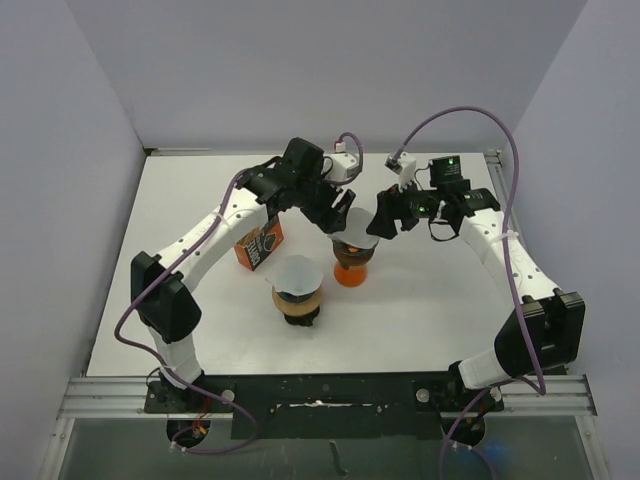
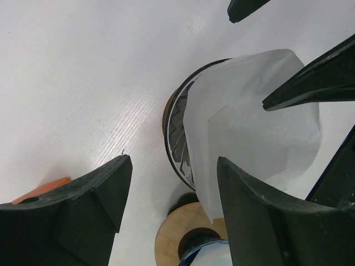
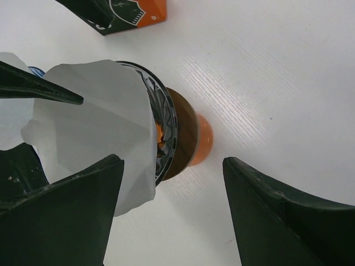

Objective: Place the coffee filter in the dripper
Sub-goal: Place the coffee filter in the coffee dripper.

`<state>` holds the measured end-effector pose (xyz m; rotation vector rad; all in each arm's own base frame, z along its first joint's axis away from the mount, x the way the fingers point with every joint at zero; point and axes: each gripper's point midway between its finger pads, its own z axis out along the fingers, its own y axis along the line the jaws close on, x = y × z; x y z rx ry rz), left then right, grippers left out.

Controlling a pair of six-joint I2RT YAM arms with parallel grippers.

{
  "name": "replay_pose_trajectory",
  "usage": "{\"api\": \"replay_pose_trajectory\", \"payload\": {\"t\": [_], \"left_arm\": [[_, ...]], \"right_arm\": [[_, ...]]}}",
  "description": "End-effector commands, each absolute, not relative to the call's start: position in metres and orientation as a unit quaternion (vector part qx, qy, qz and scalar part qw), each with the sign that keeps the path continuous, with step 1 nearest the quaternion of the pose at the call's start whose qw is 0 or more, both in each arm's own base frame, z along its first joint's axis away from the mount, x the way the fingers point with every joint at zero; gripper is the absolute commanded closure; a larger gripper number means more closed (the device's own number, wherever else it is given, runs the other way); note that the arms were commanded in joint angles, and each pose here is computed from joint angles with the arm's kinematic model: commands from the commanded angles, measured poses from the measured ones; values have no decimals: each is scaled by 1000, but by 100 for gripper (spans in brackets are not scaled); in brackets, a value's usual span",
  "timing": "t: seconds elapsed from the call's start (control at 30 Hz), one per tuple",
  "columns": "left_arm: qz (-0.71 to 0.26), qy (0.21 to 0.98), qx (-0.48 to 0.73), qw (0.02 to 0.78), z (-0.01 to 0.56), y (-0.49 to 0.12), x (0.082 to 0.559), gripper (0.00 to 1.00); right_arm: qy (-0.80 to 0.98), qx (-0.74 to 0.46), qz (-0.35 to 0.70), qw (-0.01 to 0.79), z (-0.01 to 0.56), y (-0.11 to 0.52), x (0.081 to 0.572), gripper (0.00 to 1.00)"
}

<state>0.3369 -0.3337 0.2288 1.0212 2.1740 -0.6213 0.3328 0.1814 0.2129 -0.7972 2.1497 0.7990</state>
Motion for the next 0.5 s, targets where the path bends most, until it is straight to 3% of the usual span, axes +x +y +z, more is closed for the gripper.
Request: {"api": "replay_pose_trajectory", "payload": {"t": [0.0, 0.47], "left_arm": [[-263, 790, 402, 380, 282, -334, 334, 38], [-269, 762, 409, 423, 318, -322, 333, 37]], "right_arm": [[798, -330, 313, 394, 248, 183, 337, 26], [761, -368, 322, 426, 285, 180, 331, 22]]}}
